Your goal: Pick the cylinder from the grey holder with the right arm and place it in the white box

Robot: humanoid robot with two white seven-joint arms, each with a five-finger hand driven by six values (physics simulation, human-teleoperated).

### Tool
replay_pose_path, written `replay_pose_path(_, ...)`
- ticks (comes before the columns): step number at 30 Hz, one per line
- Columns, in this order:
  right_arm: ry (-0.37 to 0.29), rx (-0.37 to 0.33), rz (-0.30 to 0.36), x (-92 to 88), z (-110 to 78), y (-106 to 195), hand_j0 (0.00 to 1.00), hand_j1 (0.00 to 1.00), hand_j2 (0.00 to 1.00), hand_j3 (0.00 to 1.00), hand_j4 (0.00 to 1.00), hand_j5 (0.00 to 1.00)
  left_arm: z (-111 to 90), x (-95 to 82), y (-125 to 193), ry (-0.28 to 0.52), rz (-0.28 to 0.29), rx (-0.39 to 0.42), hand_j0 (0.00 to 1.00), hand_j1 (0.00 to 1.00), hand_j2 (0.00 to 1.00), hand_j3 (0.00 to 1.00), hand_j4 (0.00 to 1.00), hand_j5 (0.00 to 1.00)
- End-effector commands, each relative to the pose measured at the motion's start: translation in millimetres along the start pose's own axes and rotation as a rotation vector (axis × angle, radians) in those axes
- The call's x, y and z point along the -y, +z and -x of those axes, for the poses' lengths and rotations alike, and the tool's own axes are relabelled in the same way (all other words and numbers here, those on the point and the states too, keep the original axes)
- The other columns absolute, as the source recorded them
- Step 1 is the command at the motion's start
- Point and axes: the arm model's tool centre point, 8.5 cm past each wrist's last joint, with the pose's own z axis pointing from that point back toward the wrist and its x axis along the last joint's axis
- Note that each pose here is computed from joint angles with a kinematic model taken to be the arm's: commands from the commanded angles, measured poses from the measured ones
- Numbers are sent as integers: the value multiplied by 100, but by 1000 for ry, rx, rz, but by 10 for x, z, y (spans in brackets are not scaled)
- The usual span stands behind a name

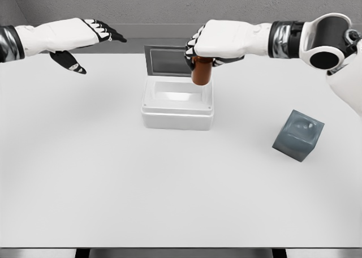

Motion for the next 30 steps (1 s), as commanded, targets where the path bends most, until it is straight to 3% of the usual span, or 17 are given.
replay_pose_path(1, -18, -1, -13, -60, 14, -44, 44, 44, 44, 44, 44, 44, 3, -7, 5, 5, -5, -1, 100, 100, 100, 100, 100, 100)
replay_pose_path(16, -55, -5, -59, -262, 46, -144, 44, 44, 44, 44, 44, 44, -10, -14, 3, 8, -10, 5, 100, 100, 100, 100, 100, 100)
replay_pose_path(18, -53, -5, -57, -248, 44, -152, 55, 55, 55, 55, 55, 55, -14, -7, 7, 8, -9, 5, 100, 100, 100, 100, 100, 100)
replay_pose_path(20, -48, -13, -55, -235, 60, -138, 91, 91, 91, 91, 91, 91, -10, -5, 8, 9, -9, 4, 100, 100, 100, 100, 100, 100)
replay_pose_path(21, -49, -14, -56, -239, 63, -137, 95, 95, 95, 95, 95, 95, -10, -5, 8, 9, -9, 4, 100, 100, 100, 100, 100, 100)
replay_pose_path(29, -45, -5, -38, -186, 38, -122, 99, 99, 99, 99, 99, 99, -11, -11, 5, 6, -7, 4, 100, 100, 100, 100, 100, 100)
replay_pose_path(30, -20, -2, -24, -121, 2, -47, 99, 99, 99, 99, 99, 99, -23, -9, -5, 5, -8, 8, 100, 100, 100, 100, 100, 100)
